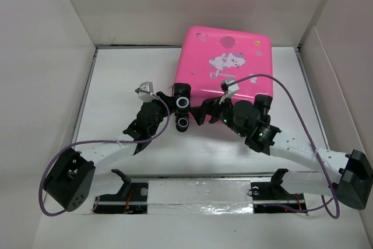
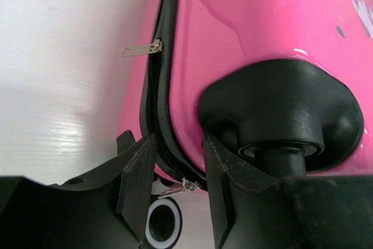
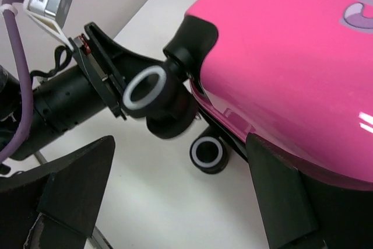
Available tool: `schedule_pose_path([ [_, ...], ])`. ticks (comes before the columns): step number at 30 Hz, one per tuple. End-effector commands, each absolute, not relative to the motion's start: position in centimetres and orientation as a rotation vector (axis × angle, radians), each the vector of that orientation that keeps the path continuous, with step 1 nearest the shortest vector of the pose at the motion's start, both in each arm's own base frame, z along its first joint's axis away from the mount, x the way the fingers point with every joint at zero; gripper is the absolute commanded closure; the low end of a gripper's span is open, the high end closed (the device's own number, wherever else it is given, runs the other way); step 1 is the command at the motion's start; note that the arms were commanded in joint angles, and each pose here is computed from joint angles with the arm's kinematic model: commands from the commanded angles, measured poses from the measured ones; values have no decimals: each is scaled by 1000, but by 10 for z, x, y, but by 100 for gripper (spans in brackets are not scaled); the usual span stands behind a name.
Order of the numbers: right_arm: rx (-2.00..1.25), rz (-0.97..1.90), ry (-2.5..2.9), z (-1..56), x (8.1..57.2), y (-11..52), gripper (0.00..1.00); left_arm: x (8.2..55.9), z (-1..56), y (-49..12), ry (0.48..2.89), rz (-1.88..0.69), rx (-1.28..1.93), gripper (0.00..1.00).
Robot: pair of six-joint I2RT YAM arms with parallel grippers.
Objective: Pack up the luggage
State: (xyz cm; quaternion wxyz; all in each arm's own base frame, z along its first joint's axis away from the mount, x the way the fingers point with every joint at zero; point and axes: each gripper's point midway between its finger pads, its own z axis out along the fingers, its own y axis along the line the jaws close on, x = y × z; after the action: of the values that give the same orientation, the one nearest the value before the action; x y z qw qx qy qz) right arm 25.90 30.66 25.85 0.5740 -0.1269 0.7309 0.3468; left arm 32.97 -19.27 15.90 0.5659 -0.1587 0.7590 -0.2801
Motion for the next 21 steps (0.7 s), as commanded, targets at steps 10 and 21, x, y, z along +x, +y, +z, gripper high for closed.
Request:
schedule_pose_path([
  [10, -278, 778, 1746, 265, 262, 307, 0, 315, 215, -276, 1701, -947, -146, 65],
  [21, -222, 753, 1810, 229, 269, 309, 1, 301, 208, -305, 1707, -1061, -94, 65],
])
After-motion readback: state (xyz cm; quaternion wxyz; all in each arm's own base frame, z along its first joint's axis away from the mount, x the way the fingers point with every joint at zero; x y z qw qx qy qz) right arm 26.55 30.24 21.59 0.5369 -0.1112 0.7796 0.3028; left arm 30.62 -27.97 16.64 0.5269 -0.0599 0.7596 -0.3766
